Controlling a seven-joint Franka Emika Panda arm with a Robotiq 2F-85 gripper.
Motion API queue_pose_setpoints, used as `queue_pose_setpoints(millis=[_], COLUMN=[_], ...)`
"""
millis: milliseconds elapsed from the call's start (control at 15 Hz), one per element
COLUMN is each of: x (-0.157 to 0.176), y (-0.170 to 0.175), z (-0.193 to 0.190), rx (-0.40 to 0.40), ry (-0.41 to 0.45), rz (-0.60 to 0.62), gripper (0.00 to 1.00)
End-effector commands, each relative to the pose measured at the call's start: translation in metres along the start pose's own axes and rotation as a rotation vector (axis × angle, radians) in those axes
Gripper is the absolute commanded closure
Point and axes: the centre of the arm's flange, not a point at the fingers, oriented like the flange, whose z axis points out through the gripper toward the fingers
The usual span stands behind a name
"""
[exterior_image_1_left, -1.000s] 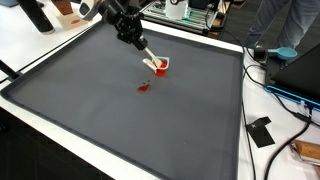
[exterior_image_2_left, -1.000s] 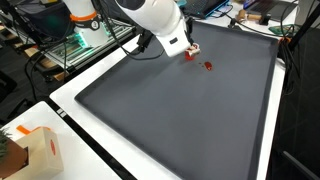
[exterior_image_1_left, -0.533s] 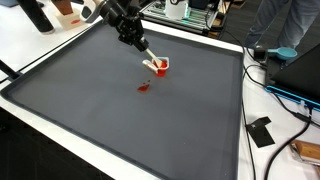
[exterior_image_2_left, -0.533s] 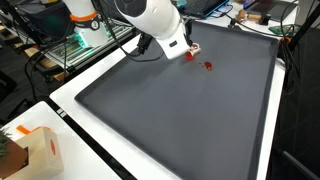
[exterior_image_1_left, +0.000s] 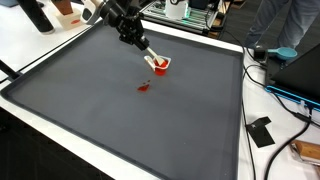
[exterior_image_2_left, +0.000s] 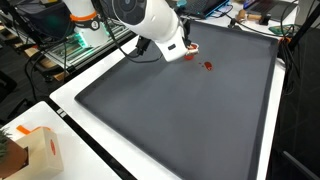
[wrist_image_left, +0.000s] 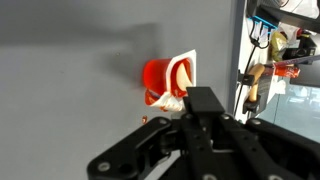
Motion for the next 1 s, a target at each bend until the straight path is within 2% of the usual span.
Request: queue_pose_setpoints(millis=[0,533,933], x=[0.002,0.001,0.0], y=[0.008,0.019,0.026], z=[-0.003,-0.009,-0.018], rx=[0.051,0.121,0.141], ry=[0.016,0.036,0.045], rz=[0.01,0.047,0.059], gripper=[0.97,0.97,0.97])
